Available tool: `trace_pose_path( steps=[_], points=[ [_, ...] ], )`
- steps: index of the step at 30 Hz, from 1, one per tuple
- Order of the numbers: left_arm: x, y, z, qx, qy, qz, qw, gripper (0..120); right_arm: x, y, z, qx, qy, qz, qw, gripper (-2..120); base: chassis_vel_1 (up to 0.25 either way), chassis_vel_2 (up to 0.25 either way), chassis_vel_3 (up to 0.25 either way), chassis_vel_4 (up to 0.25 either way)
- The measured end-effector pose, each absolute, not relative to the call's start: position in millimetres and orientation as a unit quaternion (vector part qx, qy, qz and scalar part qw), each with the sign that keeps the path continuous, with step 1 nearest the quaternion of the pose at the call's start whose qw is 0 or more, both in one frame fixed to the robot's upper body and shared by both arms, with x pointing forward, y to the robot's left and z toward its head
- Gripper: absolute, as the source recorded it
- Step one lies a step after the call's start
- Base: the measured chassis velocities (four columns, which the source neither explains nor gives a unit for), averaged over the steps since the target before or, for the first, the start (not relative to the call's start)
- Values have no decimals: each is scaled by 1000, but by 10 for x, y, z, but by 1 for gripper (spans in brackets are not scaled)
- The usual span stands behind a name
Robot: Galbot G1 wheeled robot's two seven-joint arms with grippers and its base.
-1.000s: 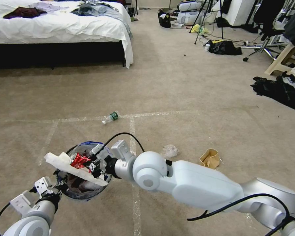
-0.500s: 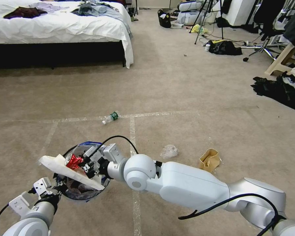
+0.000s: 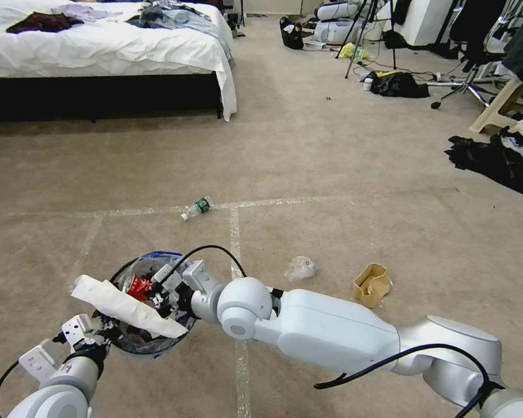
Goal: Pick up the trash bin and place the garbage on the floor into it.
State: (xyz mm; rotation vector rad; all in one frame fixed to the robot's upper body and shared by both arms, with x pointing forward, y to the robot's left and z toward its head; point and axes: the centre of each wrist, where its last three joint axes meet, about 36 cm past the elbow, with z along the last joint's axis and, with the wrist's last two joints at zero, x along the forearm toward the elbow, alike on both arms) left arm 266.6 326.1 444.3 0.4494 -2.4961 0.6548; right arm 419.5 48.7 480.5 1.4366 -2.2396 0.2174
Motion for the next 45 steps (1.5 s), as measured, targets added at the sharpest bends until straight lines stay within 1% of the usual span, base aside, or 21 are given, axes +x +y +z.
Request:
trace_pose_path(
  steps=[11,13,14,17,18,21,22,24,26,30,31,33,34,35,37,38,40,41,43,44,45],
  points=[
    [2671,3259,4428,165,-920,242,259,0,4217,476,4781,514,-822,88,229,0,0,0,0,0],
    [2677,3250,4425,164,-921,242,259,0,4209,442,4813,513,-824,86,223,14,0,0,0,0],
    [2677,3250,4425,164,-921,242,259,0,4209,442,4813,513,-824,86,223,14,0,0,0,0],
    [2677,3239,4417,164,-920,241,260,0,4196,426,4835,513,-826,83,219,27,0,0,0,0],
    [2677,3239,4417,164,-920,241,260,0,4196,426,4835,513,-826,83,219,27,0,0,0,0],
    [2672,3236,4416,164,-920,241,261,0,4195,426,4838,511,-828,82,216,42,0,0,0,0],
    [2672,3236,4416,164,-920,241,261,0,4195,426,4838,511,-828,82,216,42,0,0,0,0],
    [2667,3238,4416,164,-920,241,261,0,4213,425,4903,510,-831,75,208,53,0,0,0,0],
    [2666,3239,4416,164,-920,241,261,0,4226,422,4955,510,-833,71,201,56,0,0,0,0],
    [2662,3240,4417,164,-920,240,262,0,4319,334,5287,504,-849,38,153,76,0,0,0,0],
    [2662,3240,4417,164,-920,240,262,0,4319,334,5287,504,-849,38,153,76,0,0,0,0],
    [2662,3242,4422,164,-921,240,261,0,4370,246,5420,499,-856,24,137,83,0,0,0,0],
    [2664,3247,4426,164,-921,239,261,0,4434,131,5526,491,-862,12,122,89,0,0,0,0],
    [2664,3247,4426,164,-921,239,261,0,4434,131,5526,491,-862,12,122,89,0,0,0,0],
    [2665,3255,4430,164,-921,238,260,0,4496,-31,5580,480,-871,5,108,98,0,0,0,0],
    [2665,3255,4430,164,-921,238,260,0,4496,-31,5580,480,-871,5,108,98,0,0,0,0],
    [2673,3265,4436,163,-922,238,259,0,4577,-329,5544,456,-884,7,102,100,0,0,0,0],
    [2673,3265,4436,163,-922,238,259,0,4577,-329,5544,456,-884,7,102,100,0,0,0,0],
    [2685,3272,4433,163,-922,239,259,0,4669,-773,5387,418,-902,26,108,100,0,0,0,0],
    [2685,3272,4433,163,-922,239,259,0,4669,-773,5387,418,-902,26,108,100,0,0,0,0],
    [2687,3275,4425,163,-921,238,260,0,4693,-1046,5242,400,-910,51,102,100,0,0,0,0]
  ],
)
